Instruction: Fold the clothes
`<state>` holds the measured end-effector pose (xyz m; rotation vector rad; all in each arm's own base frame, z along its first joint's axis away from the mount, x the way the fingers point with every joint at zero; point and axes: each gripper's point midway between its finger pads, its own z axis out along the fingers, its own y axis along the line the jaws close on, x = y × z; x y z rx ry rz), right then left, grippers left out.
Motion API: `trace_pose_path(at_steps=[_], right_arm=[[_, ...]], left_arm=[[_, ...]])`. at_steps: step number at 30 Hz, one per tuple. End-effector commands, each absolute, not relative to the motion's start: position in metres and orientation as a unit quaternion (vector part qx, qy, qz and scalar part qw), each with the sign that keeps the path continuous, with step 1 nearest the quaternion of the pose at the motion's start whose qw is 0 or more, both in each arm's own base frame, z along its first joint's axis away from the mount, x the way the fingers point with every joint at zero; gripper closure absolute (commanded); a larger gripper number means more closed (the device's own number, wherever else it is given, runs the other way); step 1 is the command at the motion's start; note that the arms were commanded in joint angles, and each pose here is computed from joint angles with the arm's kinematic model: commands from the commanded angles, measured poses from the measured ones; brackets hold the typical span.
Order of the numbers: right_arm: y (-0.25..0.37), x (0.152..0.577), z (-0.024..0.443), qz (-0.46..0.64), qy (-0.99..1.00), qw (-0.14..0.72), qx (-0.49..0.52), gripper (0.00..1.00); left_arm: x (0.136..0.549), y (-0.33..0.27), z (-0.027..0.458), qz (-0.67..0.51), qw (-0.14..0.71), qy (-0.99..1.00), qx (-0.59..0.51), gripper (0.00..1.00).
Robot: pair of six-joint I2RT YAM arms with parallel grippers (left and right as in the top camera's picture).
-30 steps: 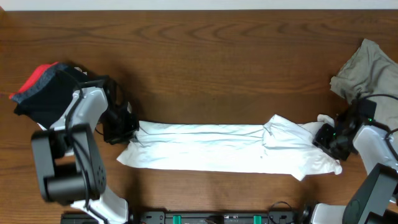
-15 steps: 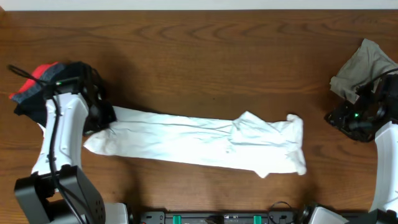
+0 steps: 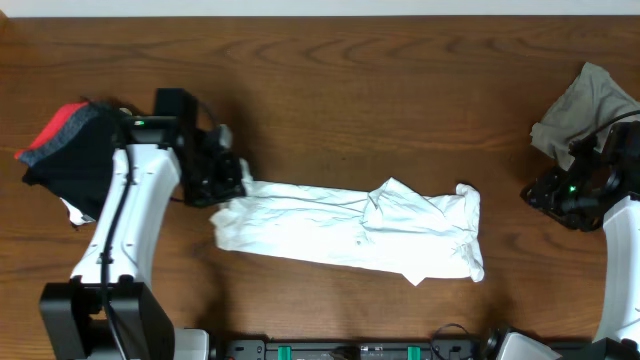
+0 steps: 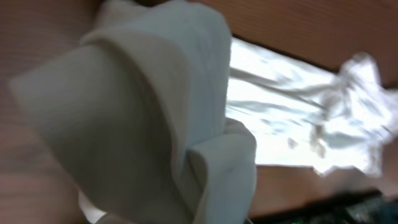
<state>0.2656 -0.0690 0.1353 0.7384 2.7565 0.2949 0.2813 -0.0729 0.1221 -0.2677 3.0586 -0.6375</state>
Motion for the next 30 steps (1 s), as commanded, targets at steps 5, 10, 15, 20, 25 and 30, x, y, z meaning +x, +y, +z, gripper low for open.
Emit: trace_pose_path(at_steps=[5,10,15,20,25,30], right_arm=[[-0.071,0.266,0.142,0.097,0.953,0.146,0.247,0.56],[-0.071,0.265,0.141,0.097,0.954,0.143,0.244,0.56],[-0.071,0.265,0.141,0.097,0.954,0.143,0.244,0.56],[-0.071,0.265,0.141,0.097,0.954,0.143,0.244,0.56],[-0.071,0.265,0.141,0.097,0.954,0.144,0.244,0.55],[-0.071,0.266,0.142,0.097,0.954,0.145,0.244,0.55]], left_arm=[[0.282,-0.138,0.141,-0.261,0.022,0.965,-0.012,0.94],[0.284,-0.151,0.135,-0.221,0.038,0.975,-0.001,0.94],[0.279,-0.171,0.134,-0.222,0.038,0.974,0.025,0.94],[0.272,-0.190,0.129,-0.223,0.031,0.973,0.053,0.94],[0.264,-0.201,0.128,-0.224,0.022,0.973,0.054,0.63],[0.254,-0.216,0.129,-0.232,0.010,0.971,0.060,0.46]])
